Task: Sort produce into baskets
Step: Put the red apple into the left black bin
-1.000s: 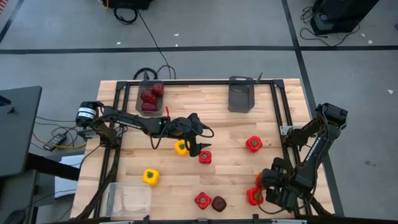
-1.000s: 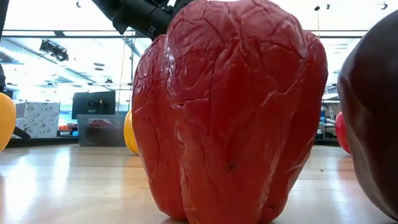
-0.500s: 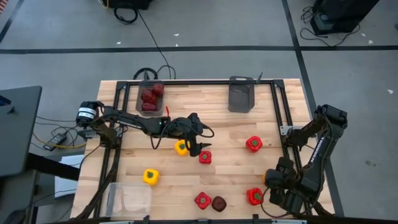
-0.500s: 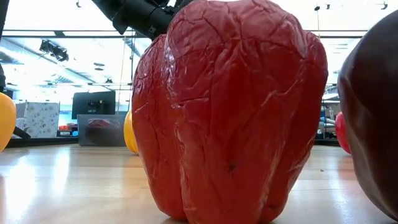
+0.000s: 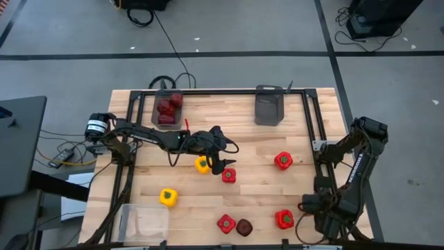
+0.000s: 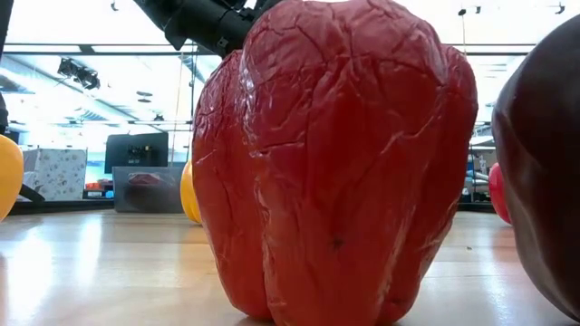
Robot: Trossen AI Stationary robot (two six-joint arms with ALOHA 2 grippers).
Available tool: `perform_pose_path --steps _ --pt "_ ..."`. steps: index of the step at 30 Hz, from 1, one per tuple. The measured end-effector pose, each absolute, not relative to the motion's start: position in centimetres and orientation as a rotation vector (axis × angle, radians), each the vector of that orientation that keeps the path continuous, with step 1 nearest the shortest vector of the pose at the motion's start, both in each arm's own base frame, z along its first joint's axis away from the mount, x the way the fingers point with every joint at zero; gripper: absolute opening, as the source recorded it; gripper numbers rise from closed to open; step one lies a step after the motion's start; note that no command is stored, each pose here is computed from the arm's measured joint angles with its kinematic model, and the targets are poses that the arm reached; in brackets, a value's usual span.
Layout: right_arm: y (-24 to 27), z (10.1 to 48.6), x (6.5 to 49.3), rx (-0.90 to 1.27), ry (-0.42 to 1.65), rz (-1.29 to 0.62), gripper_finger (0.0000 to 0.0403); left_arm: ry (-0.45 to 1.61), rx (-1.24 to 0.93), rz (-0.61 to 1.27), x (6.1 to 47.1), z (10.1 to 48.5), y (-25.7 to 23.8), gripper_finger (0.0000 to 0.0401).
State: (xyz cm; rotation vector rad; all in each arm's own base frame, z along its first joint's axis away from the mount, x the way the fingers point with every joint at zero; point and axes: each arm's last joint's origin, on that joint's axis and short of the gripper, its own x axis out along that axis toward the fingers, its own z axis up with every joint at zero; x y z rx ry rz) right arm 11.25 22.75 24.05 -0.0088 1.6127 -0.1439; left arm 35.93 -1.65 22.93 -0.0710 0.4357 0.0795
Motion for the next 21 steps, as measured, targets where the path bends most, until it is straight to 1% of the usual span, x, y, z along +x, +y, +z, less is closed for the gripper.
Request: perform_pose_path --steps 3,5,7,12,16,21 --pt "23.2 23.9 11.5 -0.121 1.601 0.036 0.0389 0.436 -0.071 0.079 35.9 22.9 -1.6 0.0393" --pt "23.3 23.9 11.6 -0.191 1.59 0.125 0.0396 0.436 -0.071 0.079 35.9 22.9 -1.6 0.0393" --pt "23.3 23.8 12.0 -0.236 1.582 0.181 0.0394 0.436 -0.071 0.08 35.9 22.9 -1.6 0.0393" --pt "22.8 23.4 12.7 -0.27 1.57 0.208 0.0399 0.437 -0.071 0.08 35.9 22.9 -1.6 0.0393" --pt "22.2 21.6 12.9 -0.262 1.595 0.193 0.04 0.439 -0.07 0.08 35.9 22.9 -1.6 0.0393" --pt "21.4 19.7 12.5 -0.317 1.63 0.157 0.04 0.459 -0.068 0.081 35.8 22.7 -1.6 0.0393"
